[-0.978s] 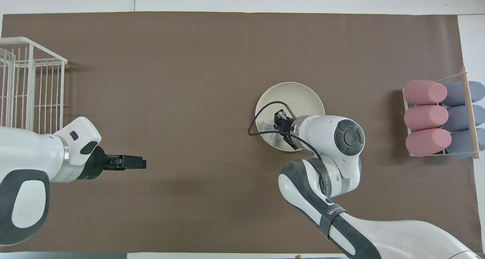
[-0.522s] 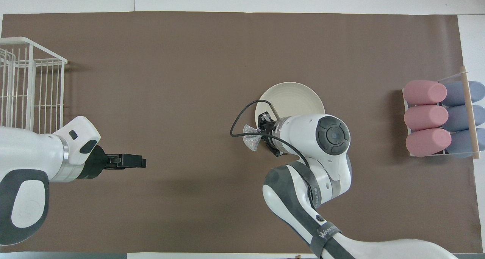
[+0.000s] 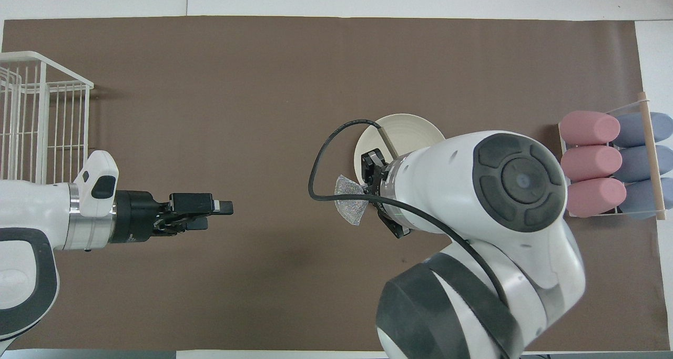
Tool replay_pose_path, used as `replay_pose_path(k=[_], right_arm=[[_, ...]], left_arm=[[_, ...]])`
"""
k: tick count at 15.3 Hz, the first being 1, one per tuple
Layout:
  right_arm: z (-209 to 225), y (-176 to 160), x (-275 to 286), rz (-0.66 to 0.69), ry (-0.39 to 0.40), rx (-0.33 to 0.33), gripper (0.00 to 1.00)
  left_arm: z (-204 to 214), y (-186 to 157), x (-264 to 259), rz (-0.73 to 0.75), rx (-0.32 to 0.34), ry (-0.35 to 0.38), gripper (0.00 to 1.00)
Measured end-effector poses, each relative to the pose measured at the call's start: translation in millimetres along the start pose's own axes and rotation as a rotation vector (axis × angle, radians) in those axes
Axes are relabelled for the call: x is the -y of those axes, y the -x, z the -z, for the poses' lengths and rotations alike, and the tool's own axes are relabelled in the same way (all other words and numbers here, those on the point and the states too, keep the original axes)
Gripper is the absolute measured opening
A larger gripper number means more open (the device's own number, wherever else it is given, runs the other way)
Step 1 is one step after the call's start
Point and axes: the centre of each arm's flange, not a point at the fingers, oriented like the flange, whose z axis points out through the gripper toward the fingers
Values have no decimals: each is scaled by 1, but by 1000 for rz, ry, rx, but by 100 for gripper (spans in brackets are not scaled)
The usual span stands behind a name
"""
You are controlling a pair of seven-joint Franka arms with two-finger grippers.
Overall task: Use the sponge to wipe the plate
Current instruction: 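Bring the sponge back toward the left gripper with the right gripper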
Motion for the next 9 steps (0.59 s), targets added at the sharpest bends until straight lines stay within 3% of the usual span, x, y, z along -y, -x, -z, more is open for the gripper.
replay_pose_path(k=[2, 4, 7, 9], right_arm=[[21, 27, -3, -62, -21, -3, 9], [15, 59, -12, -103, -21, -41, 9], [2, 94, -24, -115, -6, -56, 9], [-1, 98, -25, -110, -3, -61, 9]], left_arm=[[-1, 1, -11, 42, 5, 122, 100], [-2, 3, -22, 61, 11, 210, 100], [-3, 10, -36, 62, 52, 282, 100], [-3, 15, -45, 49, 70, 319, 100]])
